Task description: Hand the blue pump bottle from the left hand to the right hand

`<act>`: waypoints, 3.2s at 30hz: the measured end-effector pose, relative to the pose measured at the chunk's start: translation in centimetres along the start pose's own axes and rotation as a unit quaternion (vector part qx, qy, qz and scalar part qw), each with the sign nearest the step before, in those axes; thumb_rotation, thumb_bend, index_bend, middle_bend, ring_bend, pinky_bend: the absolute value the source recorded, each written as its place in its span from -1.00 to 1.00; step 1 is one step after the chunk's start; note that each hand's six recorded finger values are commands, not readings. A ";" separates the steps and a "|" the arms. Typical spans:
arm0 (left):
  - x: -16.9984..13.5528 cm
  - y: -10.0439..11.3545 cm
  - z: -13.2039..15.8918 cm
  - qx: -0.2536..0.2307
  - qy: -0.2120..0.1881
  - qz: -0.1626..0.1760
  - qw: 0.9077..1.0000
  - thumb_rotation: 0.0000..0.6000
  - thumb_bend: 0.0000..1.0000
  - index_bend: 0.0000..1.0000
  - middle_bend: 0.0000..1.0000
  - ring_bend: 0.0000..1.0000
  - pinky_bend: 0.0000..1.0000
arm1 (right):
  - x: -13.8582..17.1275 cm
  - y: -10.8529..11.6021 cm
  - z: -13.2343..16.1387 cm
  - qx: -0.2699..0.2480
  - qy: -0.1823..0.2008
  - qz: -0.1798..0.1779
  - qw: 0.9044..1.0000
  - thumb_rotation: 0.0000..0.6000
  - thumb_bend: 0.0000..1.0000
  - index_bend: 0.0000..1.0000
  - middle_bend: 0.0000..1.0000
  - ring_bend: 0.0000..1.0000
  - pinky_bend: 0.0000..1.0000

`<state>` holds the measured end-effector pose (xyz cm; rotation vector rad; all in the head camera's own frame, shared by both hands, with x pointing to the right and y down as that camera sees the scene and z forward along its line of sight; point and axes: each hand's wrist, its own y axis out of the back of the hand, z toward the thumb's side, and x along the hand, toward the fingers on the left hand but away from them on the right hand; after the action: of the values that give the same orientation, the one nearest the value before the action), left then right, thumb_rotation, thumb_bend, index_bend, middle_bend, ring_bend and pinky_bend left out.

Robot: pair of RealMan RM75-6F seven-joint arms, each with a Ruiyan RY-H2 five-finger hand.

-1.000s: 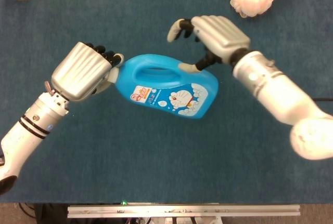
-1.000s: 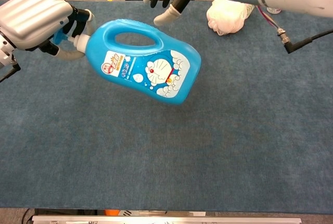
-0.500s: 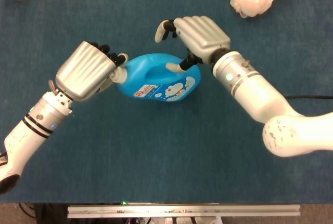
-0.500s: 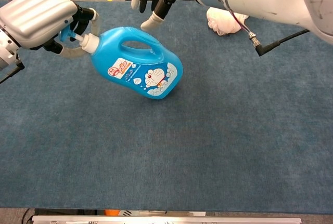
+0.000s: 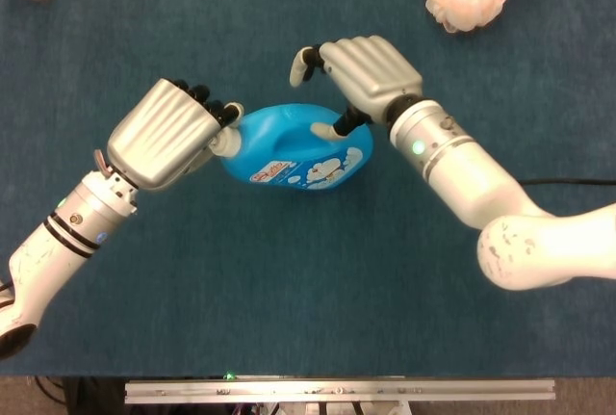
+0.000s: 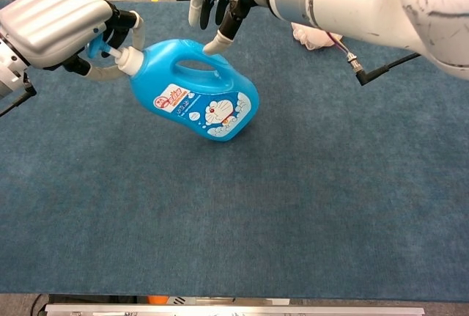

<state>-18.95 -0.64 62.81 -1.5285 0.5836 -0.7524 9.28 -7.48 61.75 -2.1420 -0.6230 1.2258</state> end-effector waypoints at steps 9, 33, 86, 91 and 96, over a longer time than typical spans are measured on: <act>0.3 0.3 0.3 0.004 -0.009 0.003 1.000 1.00 -0.35 0.24 0.45 0.21 0.57 | -0.6 -1.0 1.5 0.030 0.010 -0.003 1.000 1.00 -0.60 -0.28 -0.31 -0.44 -0.25; 0.5 1.2 -0.7 -0.005 -0.004 0.011 1.000 1.00 -0.35 0.25 0.48 0.20 0.57 | 0.3 1.1 0.6 -0.018 0.021 -0.004 1.000 1.00 -0.60 -0.29 -0.31 -0.44 -0.25; -0.4 0.4 -1.7 -0.019 -0.013 -0.013 1.000 1.00 -0.34 0.23 0.50 0.17 0.57 | -3.2 -2.8 1.6 0.031 0.006 0.029 0.999 1.00 -0.03 0.00 -0.07 -0.25 -0.18; -0.6 0.4 -2.2 -0.022 -0.001 -0.020 1.000 1.00 -0.34 0.10 0.45 0.14 0.57 | -3.4 -2.8 1.4 0.034 0.003 0.020 0.999 1.00 -0.02 0.12 -0.01 -0.16 -0.13; -0.9 0.1 -2.7 -0.018 0.013 -0.039 0.999 1.00 -0.34 -0.08 0.34 0.10 0.56 | -3.5 -2.5 1.0 0.029 0.001 0.009 1.000 1.00 -0.02 0.16 0.00 -0.14 -0.12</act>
<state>-21.60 -1.77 62.60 -1.5833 0.5619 -0.8253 6.48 -7.68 65.14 -2.1047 -0.5626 1.2372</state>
